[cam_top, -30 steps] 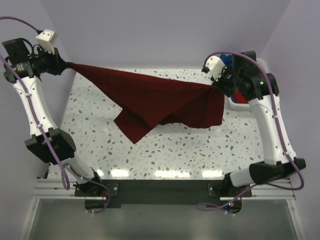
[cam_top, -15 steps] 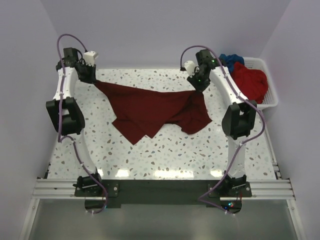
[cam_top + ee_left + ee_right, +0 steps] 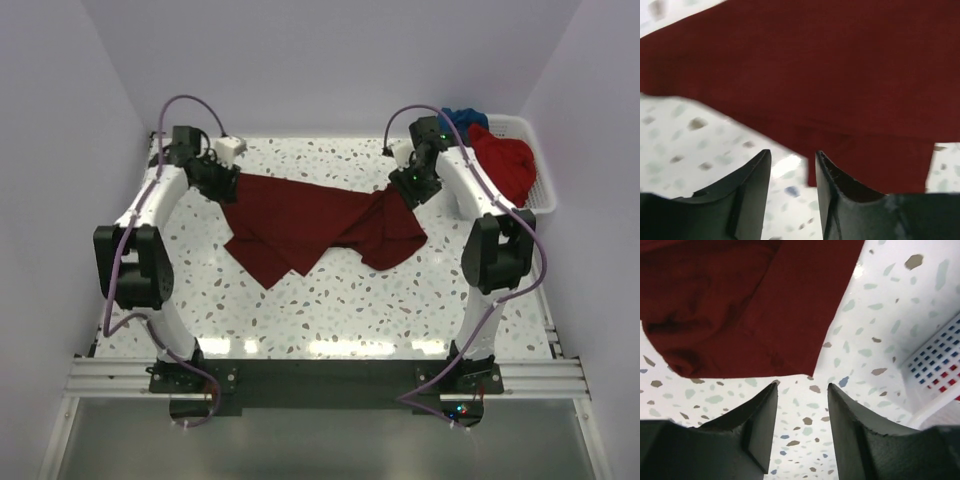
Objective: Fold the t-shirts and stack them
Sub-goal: Flatten the tshirt out, then fold the tshirt
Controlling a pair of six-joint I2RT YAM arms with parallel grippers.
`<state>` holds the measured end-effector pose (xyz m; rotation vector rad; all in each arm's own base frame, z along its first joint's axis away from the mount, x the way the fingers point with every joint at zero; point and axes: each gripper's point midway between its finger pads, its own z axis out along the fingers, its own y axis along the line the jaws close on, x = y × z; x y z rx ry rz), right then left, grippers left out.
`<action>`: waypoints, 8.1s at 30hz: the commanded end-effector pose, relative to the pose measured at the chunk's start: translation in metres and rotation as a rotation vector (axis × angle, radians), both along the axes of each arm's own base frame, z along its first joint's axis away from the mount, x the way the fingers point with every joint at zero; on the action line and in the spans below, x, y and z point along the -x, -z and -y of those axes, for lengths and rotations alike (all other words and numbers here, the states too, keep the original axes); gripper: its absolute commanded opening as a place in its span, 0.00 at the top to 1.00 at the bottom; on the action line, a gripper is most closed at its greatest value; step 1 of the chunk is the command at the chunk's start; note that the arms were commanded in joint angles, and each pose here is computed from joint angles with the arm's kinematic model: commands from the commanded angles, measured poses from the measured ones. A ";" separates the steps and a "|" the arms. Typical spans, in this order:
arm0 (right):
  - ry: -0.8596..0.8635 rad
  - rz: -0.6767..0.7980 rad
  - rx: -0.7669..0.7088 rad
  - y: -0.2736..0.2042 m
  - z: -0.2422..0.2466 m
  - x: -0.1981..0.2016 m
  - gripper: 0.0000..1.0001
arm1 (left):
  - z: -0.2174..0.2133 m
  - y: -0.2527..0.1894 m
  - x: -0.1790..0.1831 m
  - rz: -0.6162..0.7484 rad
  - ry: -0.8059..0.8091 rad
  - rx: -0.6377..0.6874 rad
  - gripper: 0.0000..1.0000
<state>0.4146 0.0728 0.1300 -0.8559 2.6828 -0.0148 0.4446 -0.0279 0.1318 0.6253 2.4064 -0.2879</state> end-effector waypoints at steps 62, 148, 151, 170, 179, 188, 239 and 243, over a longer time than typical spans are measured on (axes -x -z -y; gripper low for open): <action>0.011 -0.066 0.050 0.059 -0.038 0.016 1.00 | 0.215 0.104 0.144 -0.139 0.523 -0.140 0.45; 0.269 1.757 0.014 -0.564 0.098 0.164 1.00 | -0.089 -0.488 0.193 1.389 -0.376 -0.292 1.00; 0.192 1.669 0.056 -0.530 0.080 0.109 1.00 | -0.094 -0.441 0.154 1.259 -0.320 -0.264 1.00; -0.182 1.033 0.209 -0.153 -0.041 -0.215 1.00 | -0.070 -0.057 -0.070 0.509 -0.116 -0.149 1.00; -0.229 0.978 0.353 -0.083 -0.047 -0.261 1.00 | -0.071 0.022 -0.141 0.391 -0.046 -0.116 1.00; -0.220 0.972 0.366 -0.099 -0.041 -0.249 1.00 | -0.068 0.018 -0.140 0.418 0.084 -0.143 1.00; -0.201 0.371 0.308 -0.032 -0.013 0.015 1.00 | -0.076 0.046 -0.017 0.525 0.666 -0.434 1.00; -0.196 0.399 0.304 -0.054 -0.015 0.008 1.00 | -0.072 0.032 -0.016 0.544 0.683 -0.412 1.00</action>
